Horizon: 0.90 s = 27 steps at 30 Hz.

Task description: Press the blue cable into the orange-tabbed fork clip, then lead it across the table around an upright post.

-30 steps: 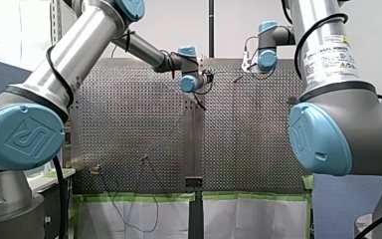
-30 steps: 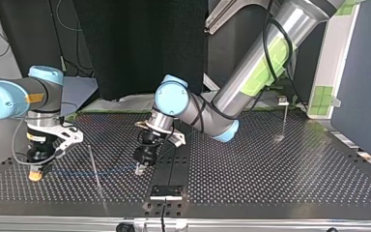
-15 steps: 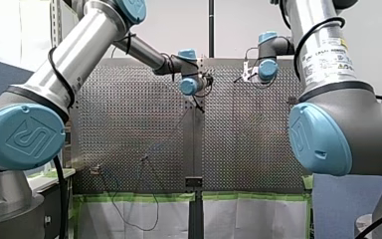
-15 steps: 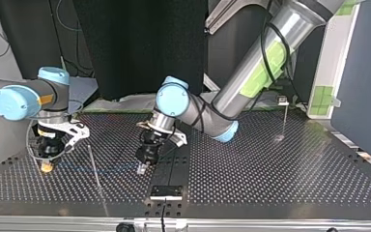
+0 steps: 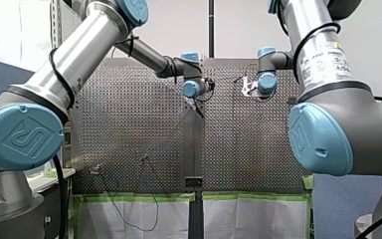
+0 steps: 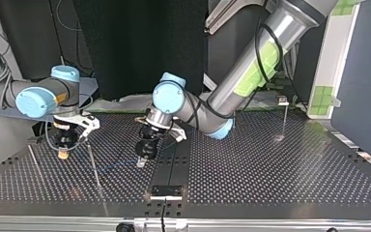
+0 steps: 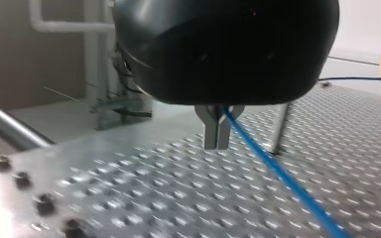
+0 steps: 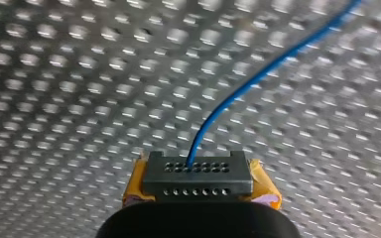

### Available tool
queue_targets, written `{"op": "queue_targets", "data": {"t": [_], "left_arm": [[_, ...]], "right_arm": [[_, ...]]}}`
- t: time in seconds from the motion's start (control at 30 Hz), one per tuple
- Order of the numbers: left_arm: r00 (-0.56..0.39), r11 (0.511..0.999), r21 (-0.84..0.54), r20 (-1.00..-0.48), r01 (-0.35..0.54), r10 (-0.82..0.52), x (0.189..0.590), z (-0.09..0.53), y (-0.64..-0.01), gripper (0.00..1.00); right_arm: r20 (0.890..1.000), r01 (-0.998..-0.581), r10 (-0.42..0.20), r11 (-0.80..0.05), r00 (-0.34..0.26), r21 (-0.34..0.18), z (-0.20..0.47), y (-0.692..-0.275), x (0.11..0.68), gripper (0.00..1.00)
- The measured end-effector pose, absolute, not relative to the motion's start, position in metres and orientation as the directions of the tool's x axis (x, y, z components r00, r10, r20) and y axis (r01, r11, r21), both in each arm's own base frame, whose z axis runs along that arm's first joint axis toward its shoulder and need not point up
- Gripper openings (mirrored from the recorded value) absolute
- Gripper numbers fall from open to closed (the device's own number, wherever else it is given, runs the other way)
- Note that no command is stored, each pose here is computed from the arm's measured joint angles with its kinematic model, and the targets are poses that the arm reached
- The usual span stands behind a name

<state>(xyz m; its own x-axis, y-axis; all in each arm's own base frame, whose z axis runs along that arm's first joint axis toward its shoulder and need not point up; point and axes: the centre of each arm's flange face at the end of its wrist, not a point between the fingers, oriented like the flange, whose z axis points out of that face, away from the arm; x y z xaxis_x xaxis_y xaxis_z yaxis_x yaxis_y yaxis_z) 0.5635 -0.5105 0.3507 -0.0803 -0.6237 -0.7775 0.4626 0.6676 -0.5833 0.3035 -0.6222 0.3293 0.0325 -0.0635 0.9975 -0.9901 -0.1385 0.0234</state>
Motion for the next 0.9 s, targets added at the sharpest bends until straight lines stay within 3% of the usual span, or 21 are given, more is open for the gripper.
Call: {"op": "queue_targets", "data": {"t": [0.87, 0.9], "left_arm": [[-0.084, 0.73, -0.547, -0.82, 0.411, -0.567, 0.562, 0.33, -0.511, 0.0], [-0.082, 0.731, -0.546, -0.82, 0.409, -0.567, 0.562, 0.33, -0.51, 0.04]], "right_arm": [[0.987, -0.987, -0.137, -0.151, 0.081, 0.06, 0.218, -0.62, 0.299, 0.0], [0.987, -0.986, -0.138, -0.151, 0.085, 0.064, 0.215, -0.62, 0.298, 0.0]]}}
